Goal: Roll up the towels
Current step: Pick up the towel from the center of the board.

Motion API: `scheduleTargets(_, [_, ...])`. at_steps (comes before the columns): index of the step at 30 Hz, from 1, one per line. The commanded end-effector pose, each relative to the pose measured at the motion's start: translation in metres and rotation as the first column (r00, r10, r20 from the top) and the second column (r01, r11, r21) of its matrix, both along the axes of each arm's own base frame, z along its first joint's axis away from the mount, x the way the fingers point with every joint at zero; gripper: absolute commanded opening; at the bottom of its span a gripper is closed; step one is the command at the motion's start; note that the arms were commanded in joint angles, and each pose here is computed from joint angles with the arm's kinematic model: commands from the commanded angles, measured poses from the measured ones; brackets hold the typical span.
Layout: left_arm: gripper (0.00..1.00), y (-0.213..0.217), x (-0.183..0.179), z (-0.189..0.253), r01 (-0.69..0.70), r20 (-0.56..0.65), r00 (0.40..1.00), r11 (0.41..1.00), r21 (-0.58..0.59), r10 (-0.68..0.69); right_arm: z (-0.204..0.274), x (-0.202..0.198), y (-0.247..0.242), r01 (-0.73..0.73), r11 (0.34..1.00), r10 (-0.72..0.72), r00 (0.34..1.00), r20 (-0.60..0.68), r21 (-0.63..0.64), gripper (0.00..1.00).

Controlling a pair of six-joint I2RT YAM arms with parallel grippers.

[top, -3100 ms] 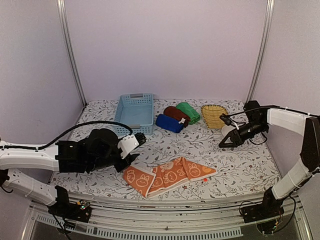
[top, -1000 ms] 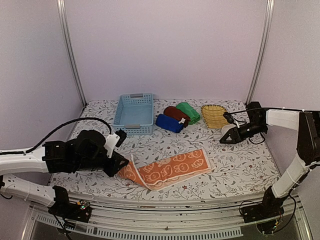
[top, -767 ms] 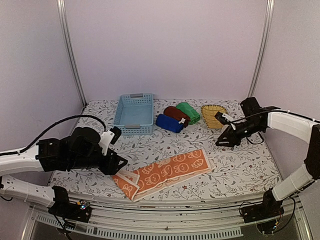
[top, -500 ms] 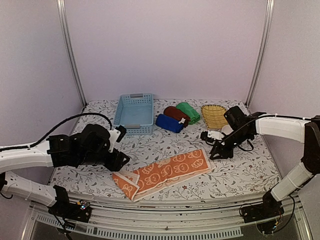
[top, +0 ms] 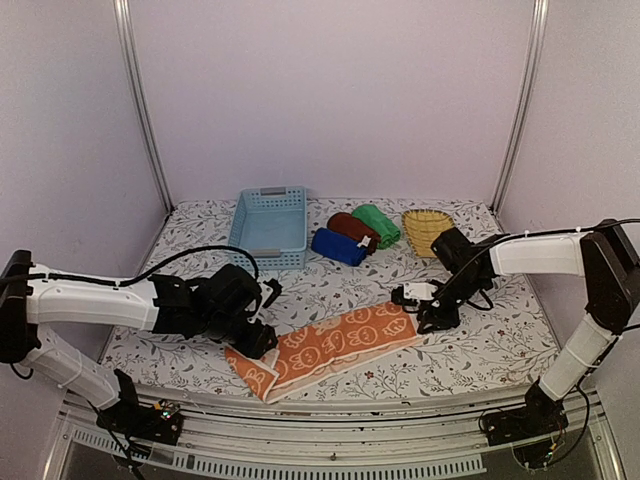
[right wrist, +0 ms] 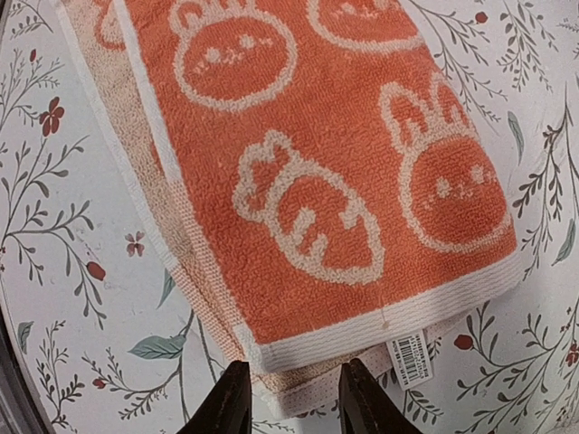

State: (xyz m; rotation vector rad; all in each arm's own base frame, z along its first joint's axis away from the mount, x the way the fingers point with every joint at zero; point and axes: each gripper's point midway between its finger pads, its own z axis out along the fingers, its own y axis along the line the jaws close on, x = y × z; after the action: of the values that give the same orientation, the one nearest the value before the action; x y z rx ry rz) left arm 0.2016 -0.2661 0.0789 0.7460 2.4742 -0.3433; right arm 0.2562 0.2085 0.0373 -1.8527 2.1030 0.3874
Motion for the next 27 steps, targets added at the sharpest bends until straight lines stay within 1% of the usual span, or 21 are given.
scheduleTargets(1, [0.56, 0.002, 0.010, -0.002, -0.034, -0.005, 0.999, 0.999, 0.000, 0.034, -0.009, -0.004, 0.001, -0.047, 0.999, 0.047, 0.999, 0.010, -0.023, 0.38])
scheduleTargets(5, [0.56, 0.006, 0.012, -0.004, -0.050, -0.006, 0.999, 0.999, 0.005, 0.050, -0.014, -0.005, 0.001, -0.065, 0.997, 0.066, 0.998, 0.022, -0.044, 0.40])
scheduleTargets(12, [0.56, 0.010, 0.013, -0.007, -0.065, -0.008, 0.998, 0.998, 0.009, 0.065, -0.024, -0.013, 0.000, -0.095, 0.993, 0.096, 0.995, 0.007, -0.069, 0.42])
scheduleTargets(17, [0.56, 0.013, 0.014, -0.010, -0.072, -0.005, 0.997, 0.997, 0.018, 0.072, -0.030, -0.007, -0.002, -0.081, 0.992, 0.085, 0.996, 0.038, -0.100, 0.42])
scheduleTargets(19, [0.56, 0.013, 0.014, -0.010, -0.075, -0.004, 0.997, 0.997, 0.020, 0.075, -0.031, -0.002, -0.001, -0.059, 0.993, 0.065, 0.996, 0.054, -0.103, 0.39])
scheduleTargets(21, [0.56, 0.013, 0.015, -0.011, -0.075, -0.004, 0.997, 0.997, 0.021, 0.075, -0.030, 0.001, 0.000, -0.043, 0.994, 0.050, 0.997, 0.063, -0.101, 0.35])
scheduleTargets(24, [0.56, 0.014, 0.015, -0.010, -0.073, -0.003, 0.997, 0.997, 0.022, 0.073, -0.025, 0.001, 0.003, -0.042, 0.996, 0.046, 0.997, 0.056, -0.083, 0.31])
scheduleTargets(27, [0.56, 0.014, 0.015, -0.011, -0.070, 0.000, 0.998, 0.997, 0.025, 0.070, -0.021, -0.001, 0.005, -0.044, 0.996, 0.047, 0.998, 0.041, -0.071, 0.24])
